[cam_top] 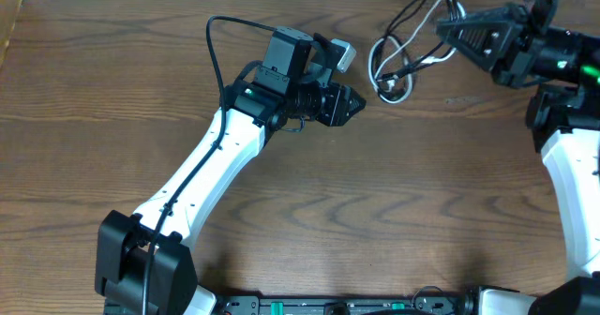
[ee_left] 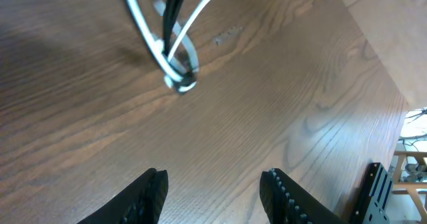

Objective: Untangle cables

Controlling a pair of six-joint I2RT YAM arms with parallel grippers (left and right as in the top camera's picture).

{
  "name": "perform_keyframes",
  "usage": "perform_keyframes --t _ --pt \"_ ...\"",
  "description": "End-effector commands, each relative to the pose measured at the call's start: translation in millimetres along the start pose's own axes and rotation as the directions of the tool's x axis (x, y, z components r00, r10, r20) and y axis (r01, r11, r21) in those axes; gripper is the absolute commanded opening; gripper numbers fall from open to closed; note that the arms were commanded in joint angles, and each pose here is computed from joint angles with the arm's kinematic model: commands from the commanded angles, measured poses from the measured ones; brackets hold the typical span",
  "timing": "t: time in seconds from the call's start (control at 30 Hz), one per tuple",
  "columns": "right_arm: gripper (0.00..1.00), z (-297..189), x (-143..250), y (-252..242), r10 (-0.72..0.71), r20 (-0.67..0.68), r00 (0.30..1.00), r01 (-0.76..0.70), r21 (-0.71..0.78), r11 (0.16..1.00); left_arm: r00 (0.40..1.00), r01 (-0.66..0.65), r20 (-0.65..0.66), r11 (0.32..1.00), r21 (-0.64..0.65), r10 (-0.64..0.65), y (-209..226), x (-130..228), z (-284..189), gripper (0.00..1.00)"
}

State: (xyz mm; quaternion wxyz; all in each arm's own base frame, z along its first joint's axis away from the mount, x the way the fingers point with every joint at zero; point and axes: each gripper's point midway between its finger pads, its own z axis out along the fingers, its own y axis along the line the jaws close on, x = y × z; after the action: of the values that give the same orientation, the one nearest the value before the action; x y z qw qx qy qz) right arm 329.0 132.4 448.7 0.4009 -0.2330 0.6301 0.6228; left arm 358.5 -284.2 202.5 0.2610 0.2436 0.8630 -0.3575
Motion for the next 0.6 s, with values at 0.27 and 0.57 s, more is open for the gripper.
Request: perform_keyframes --t 0.27,0.57 --pt "0.01 -29 48 -144 0.308 0.194 0.931 -0.364 0.459 0.811 0.999 0.035 -0.006 0.999 0.013 -0.035 0 2 0 0.5" --pt "0.01 -65 106 -183 0.39 0.2 0.899 -0.405 0.722 0.561 0.998 0.056 -0.039 0.998 -0.002 -0.056 9 11 9 0.5"
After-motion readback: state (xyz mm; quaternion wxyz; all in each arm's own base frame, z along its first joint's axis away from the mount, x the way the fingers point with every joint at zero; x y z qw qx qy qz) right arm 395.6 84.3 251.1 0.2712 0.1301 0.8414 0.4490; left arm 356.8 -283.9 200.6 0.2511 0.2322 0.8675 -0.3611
